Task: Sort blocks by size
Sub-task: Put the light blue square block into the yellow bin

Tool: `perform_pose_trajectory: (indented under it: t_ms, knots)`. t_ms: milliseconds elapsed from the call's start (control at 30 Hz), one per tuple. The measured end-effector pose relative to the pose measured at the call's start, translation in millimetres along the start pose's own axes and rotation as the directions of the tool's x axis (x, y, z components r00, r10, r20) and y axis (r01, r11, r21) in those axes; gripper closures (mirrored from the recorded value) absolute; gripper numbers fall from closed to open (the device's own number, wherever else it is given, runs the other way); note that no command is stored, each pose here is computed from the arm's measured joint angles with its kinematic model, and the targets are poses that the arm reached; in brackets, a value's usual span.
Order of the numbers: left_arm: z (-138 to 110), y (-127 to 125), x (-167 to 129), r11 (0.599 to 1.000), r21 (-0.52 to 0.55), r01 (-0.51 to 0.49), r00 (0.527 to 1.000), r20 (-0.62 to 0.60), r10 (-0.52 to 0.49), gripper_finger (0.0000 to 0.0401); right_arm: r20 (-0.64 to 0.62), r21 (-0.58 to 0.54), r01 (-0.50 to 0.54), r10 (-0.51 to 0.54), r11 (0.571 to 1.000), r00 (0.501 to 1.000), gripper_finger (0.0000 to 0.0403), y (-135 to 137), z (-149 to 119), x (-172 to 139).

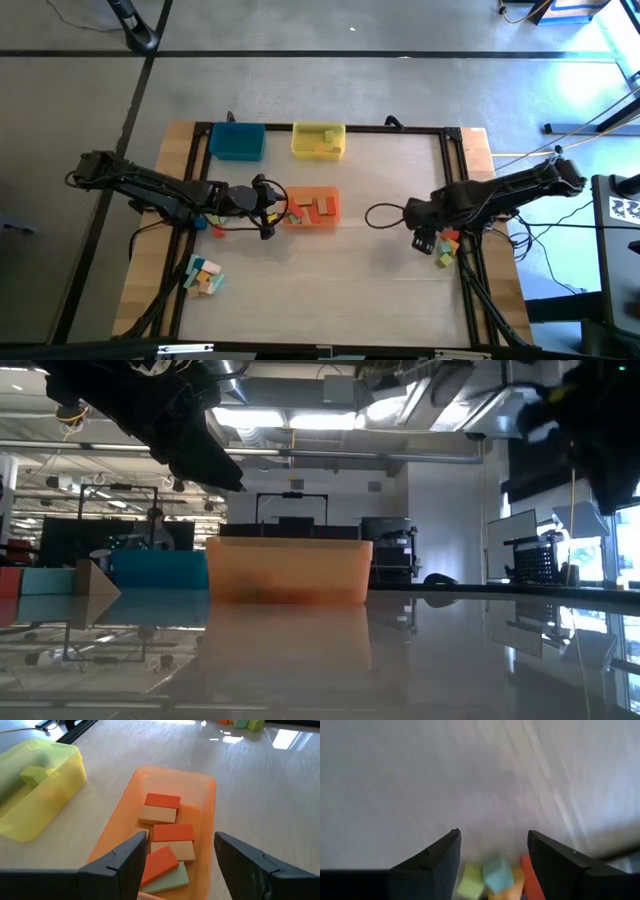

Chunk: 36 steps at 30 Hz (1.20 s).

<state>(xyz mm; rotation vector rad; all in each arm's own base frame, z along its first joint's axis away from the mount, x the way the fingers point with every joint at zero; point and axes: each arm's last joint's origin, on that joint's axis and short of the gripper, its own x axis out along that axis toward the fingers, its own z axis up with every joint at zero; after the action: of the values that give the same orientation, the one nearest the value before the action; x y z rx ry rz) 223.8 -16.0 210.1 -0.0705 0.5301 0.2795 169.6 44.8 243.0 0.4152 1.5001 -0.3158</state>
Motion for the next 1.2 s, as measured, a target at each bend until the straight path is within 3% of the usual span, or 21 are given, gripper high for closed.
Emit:
perform_pose_trajectory:
  t_ms: [367, 633, 800, 1033, 1200]
  knots:
    - [0, 0, 0, 1.0, 0.004, 0.0, 1.0, -0.001, 0.0, 0.0182, -0.366, 0.101, 0.13, -0.085, 0.986, 0.927, 0.0269, 19, -3, 32]
    - [0, 0, 0, 1.0, 0.003, 0.0, 1.0, -0.002, 0.0, 0.0182, -0.568, 0.127, 0.188, -0.084, 0.974, 0.818, 0.0342, 11, -14, 69]
    - [0, 0, 0, 1.0, 0.006, 0.0, 1.0, -0.001, 0.0, 0.0182, -0.545, 0.123, 0.183, -0.088, 0.975, 0.834, 0.0368, 6, -18, 84]
    - [0, 0, 0, 1.0, 0.004, 0.0, 1.0, 0.002, 0.0, 0.0182, -0.508, 0.15, 0.217, -0.113, 0.965, 0.854, 0.0372, 6, -17, 86]
    - [0, 0, 0, 1.0, 0.004, 0.001, 1.0, 0.003, -0.001, 0.0182, -0.459, 0.166, 0.137, -0.046, 0.977, 0.887, 0.0372, 11, -12, 91]
